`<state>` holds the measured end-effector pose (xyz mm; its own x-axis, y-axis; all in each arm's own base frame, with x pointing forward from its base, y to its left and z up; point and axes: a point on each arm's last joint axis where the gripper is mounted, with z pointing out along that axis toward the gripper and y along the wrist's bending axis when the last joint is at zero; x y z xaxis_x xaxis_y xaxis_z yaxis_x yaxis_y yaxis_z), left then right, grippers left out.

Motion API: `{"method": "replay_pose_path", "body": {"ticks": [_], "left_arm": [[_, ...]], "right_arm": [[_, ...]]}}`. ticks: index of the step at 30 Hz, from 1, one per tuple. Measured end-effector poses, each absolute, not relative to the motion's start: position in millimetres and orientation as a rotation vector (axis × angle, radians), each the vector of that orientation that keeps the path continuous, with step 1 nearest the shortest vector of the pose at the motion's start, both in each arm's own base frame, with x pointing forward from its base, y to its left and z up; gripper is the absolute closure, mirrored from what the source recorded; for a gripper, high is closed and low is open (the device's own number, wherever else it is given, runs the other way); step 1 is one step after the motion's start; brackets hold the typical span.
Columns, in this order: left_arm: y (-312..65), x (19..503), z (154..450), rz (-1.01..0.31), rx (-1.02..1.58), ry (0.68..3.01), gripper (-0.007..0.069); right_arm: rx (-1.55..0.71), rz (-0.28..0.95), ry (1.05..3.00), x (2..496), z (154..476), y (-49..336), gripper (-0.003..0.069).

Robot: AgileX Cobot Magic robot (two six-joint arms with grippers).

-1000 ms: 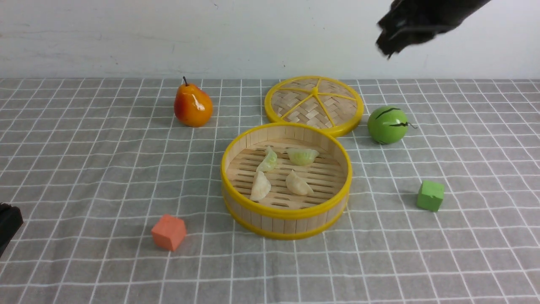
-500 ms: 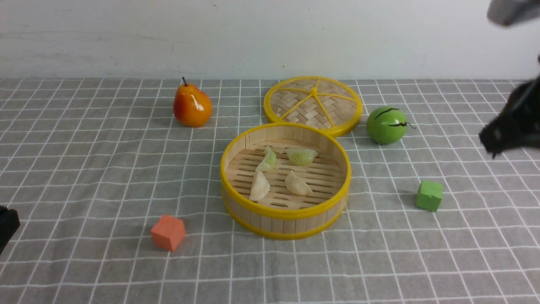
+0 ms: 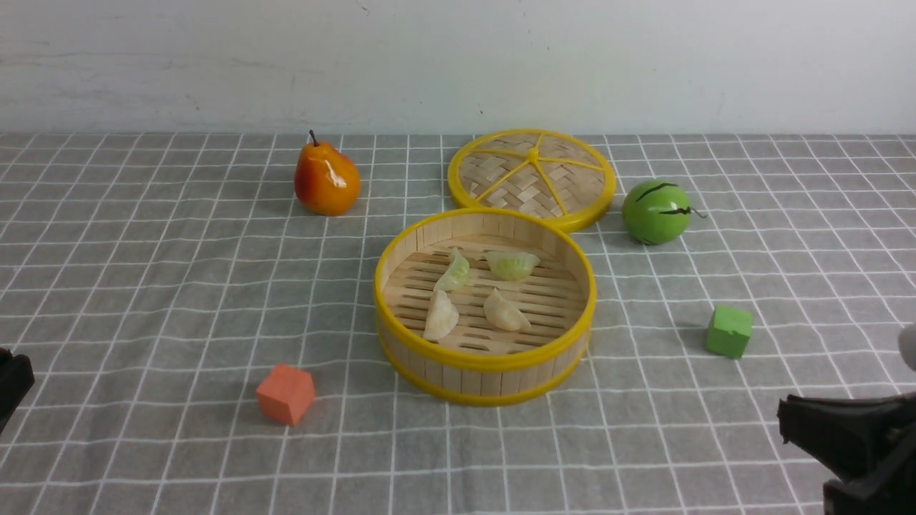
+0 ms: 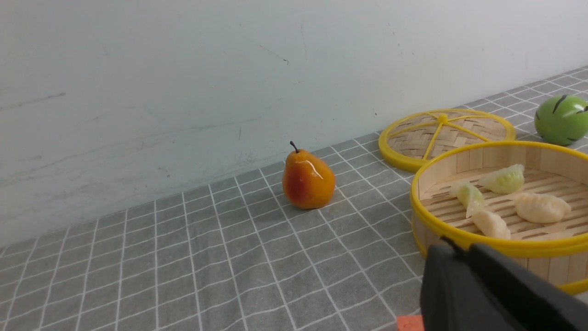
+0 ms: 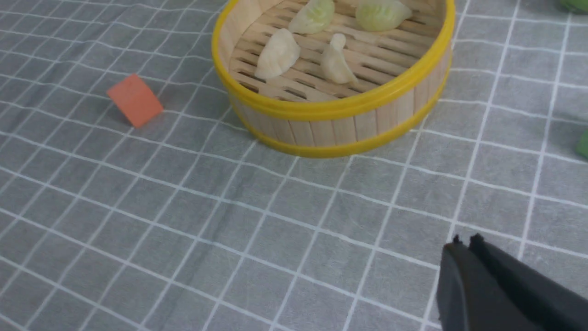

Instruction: Put the dumplings into the steamer on the table with the grey tablecloth.

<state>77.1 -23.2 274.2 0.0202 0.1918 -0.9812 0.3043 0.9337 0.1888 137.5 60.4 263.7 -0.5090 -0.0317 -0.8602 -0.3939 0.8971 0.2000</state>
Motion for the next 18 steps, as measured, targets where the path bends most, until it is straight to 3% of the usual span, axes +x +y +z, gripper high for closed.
{"method": "replay_pose_path", "body": {"ticks": [6, 11, 16, 18], "left_arm": [[-23.1, 77.1, 274.1, -0.09, 0.396, 1.563, 0.0587], [-23.1, 77.1, 274.1, -0.09, 0.396, 1.563, 0.0586], [-22.6, 77.2, 273.7, -0.085, 0.393, 1.568, 0.0578], [-22.6, 77.2, 273.7, -0.085, 0.393, 1.568, 0.0576]], "right_arm": [[-0.48, 0.239, 1.906, 127.1, 268.9, 50.1, 0.0664], [-0.334, 0.08, 1.732, 111.3, 257.4, 32.7, 0.0663], [-0.165, 0.106, 1.526, 75.7, 213.8, 11.7, 0.0663], [-0.155, 0.11, 1.448, 63.8, 213.0, 9.1, 0.0663]]}}
